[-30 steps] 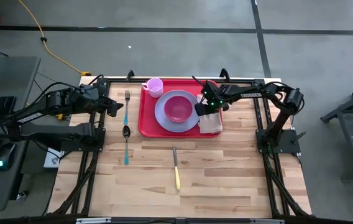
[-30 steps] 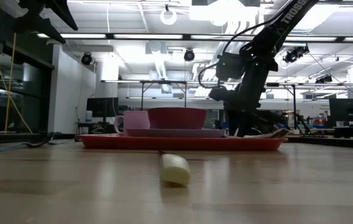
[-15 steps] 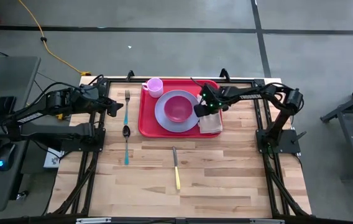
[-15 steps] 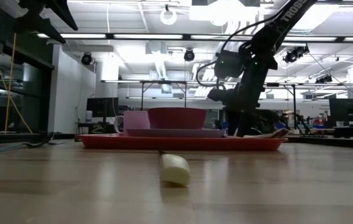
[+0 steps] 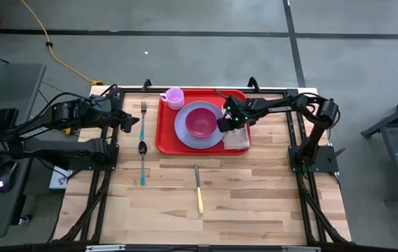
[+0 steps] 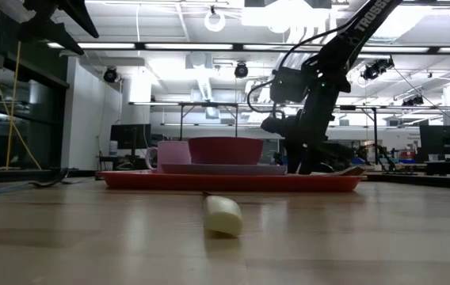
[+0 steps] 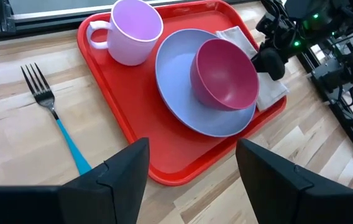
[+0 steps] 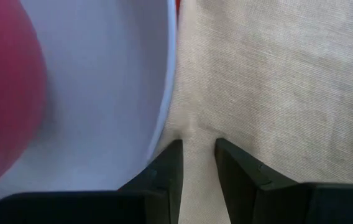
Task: Set up tray
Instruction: Put the white napkin on the red tray to the left of the white plate
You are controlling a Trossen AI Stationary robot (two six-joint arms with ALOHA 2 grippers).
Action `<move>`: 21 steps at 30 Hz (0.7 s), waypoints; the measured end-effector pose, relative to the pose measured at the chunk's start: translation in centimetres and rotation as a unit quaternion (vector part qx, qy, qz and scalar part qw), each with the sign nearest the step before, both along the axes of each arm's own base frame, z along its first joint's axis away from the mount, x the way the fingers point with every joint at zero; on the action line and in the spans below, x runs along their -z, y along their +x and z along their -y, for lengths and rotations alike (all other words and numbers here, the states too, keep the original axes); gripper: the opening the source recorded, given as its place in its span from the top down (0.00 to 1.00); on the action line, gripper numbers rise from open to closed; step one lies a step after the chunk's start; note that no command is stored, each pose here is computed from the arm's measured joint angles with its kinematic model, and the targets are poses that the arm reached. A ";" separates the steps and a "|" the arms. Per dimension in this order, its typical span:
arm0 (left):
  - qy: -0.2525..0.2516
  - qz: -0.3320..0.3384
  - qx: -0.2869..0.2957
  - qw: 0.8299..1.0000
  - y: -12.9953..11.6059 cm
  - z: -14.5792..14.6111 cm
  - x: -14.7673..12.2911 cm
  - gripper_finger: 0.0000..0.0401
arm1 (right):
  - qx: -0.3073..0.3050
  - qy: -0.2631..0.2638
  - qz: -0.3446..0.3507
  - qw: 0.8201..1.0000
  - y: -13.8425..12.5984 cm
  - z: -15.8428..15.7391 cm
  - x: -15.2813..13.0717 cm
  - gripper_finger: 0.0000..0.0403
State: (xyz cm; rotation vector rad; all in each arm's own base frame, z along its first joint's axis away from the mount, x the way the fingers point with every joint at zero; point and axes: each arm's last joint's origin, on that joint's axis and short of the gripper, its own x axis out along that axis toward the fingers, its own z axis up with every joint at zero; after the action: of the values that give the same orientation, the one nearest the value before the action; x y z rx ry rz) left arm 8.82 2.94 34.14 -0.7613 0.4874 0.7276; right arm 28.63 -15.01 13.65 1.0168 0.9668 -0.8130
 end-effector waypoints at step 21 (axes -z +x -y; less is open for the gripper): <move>0.004 -0.009 0.007 1.000 -0.1 0.0 0.1 0.32 | 0.023 -0.005 0.015 1.000 -1.6 1.9 -1.1 0.81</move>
State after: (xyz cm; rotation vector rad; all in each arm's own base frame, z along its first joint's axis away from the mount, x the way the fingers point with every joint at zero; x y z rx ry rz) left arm 8.75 2.91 34.06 -0.7445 0.5052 0.7232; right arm 27.07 -16.92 14.72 1.0430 0.9164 -0.8374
